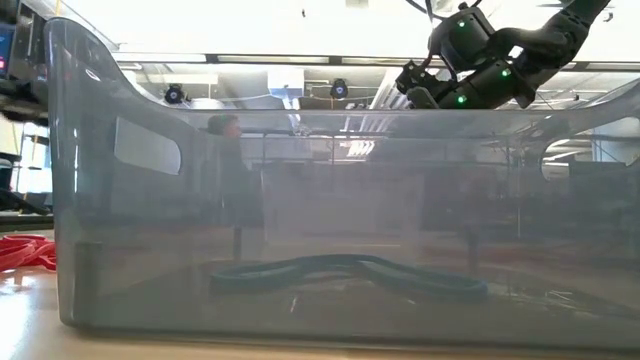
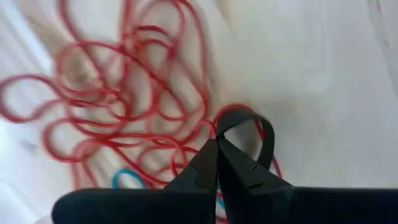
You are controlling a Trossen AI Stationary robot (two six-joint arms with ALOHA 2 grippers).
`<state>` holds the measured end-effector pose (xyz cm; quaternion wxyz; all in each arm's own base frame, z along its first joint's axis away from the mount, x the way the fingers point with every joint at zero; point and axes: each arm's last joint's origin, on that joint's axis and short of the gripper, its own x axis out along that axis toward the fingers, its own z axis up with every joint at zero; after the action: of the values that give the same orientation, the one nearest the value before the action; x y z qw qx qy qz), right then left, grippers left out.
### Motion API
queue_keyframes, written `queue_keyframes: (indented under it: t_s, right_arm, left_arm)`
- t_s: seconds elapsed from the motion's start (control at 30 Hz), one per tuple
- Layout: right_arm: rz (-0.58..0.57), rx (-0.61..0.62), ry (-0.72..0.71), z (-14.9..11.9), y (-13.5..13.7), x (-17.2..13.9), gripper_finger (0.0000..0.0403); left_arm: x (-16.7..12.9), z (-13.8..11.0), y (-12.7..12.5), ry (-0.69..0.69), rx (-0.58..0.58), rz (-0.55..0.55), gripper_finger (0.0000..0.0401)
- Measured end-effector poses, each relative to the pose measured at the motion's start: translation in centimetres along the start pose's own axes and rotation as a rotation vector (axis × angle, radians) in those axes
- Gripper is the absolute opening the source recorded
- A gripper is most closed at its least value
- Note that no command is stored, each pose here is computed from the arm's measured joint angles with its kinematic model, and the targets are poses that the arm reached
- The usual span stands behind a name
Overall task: Sort rubber bands into baskets
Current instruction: Put the black rubber band into the white bin
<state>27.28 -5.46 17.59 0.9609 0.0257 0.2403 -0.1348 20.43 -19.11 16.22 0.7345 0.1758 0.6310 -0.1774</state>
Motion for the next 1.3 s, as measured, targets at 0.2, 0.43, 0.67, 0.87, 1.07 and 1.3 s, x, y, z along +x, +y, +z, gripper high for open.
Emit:
queue_keyframes:
  t_s: [0.2, 0.43, 0.67, 0.87, 1.07, 1.3]
  right_arm:
    - [0.000, 0.000, -0.003, 0.0, 0.0, 0.0, 0.0000]
    - [0.000, 0.000, -0.005, 0.1, 0.0, 0.0, 0.0000]
    - [0.000, 0.000, -0.005, 0.1, 0.0, 0.0, 0.0000]
    - [0.000, 0.001, -0.004, 0.0, 0.0, 0.0, 0.0000]
    - [0.001, 0.003, -0.002, 0.0, 0.0, 0.0, 0.0000]
    - [0.000, 0.001, -0.004, 0.0, 0.0, 0.0, 0.0000]
  left_arm:
    - [-1.6, 0.0, 1.7, -0.060, -0.067, 0.071, 0.0000]
    - [-3.7, 0.1, 6.0, -0.147, -0.196, 0.170, 0.0000]
    - [-4.6, -0.5, 13.1, -0.190, -0.366, 0.205, 0.0000]
    - [-5.2, -1.6, 20.5, -0.336, -0.510, 0.252, 0.0000]
    - [-7.1, -4.1, 27.1, -0.439, -0.645, 0.344, 0.0000]
    - [-9.1, -6.4, 34.1, -0.429, -0.682, 0.482, 0.0000]
